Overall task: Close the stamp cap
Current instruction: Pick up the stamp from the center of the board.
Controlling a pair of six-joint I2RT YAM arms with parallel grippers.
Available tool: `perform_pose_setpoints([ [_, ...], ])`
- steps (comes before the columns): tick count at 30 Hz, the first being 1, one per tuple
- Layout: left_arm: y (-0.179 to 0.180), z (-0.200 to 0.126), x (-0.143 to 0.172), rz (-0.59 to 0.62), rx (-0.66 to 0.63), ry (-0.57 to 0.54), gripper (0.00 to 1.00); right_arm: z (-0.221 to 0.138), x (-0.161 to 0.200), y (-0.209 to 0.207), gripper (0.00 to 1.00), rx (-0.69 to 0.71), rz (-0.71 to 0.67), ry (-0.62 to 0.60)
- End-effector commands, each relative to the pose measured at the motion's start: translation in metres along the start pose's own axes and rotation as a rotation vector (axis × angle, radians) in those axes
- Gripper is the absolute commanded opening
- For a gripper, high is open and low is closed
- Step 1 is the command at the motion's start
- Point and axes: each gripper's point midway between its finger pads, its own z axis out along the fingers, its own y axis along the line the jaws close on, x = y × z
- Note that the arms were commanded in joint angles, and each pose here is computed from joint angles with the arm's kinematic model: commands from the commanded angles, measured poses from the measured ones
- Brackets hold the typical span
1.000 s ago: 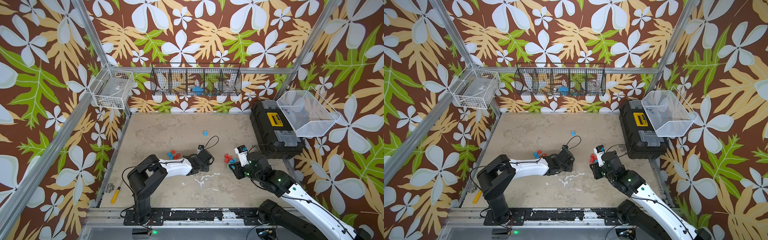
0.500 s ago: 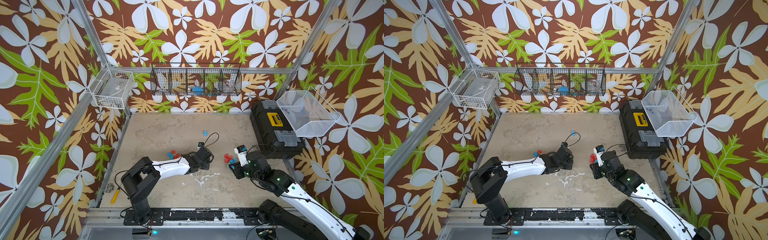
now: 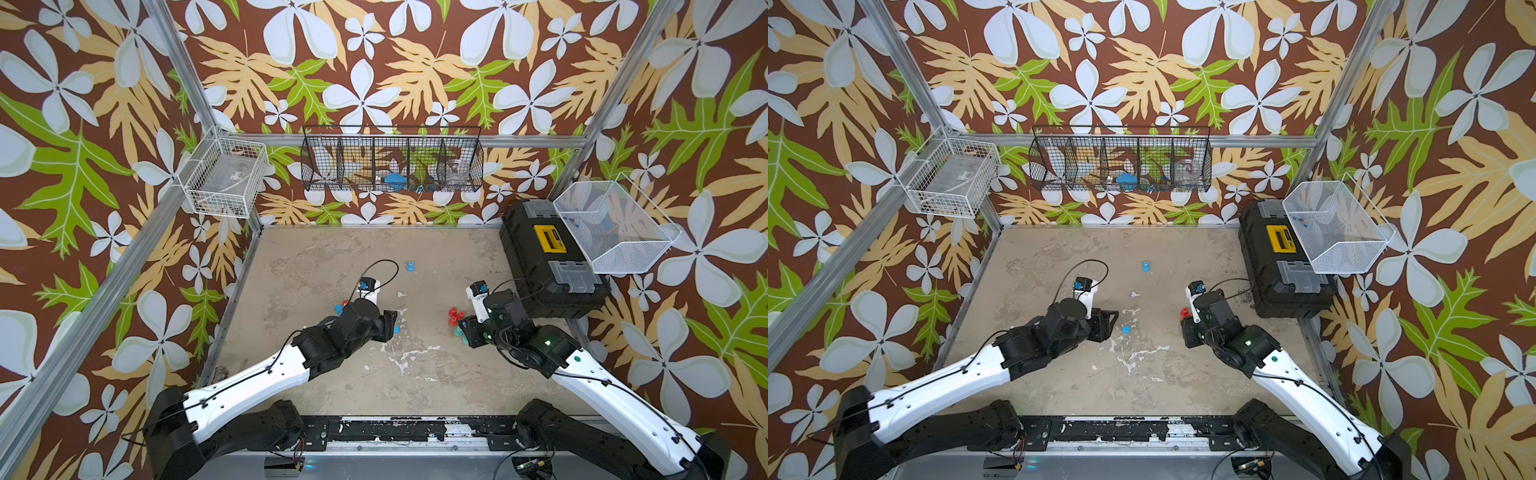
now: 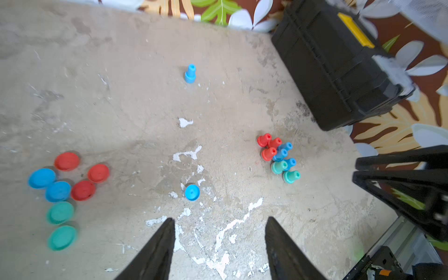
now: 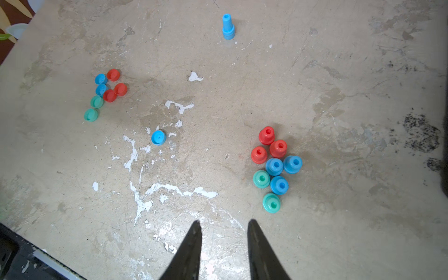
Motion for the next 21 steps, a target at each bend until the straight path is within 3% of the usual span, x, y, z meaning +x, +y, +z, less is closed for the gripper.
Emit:
perform_pose_setpoints([
  [1,0.026,-0.020,0.001,0.049,-0.086,-0.022,0.62,0.002,-0.006,-0.006,0.34,0.049,-0.022,-0.001],
  [11,0.075,-0.057,0.017,0.053,-0.191,-0.084,0.62,0.019,-0.017,-0.035,0.34,0.194,-0.041,0.058],
  [21,0.074,-0.067,0.008,0.041,-0.166,-0.145,0.63,0.066,0.001,-0.066,0.35,0.262,0.001,0.214],
])
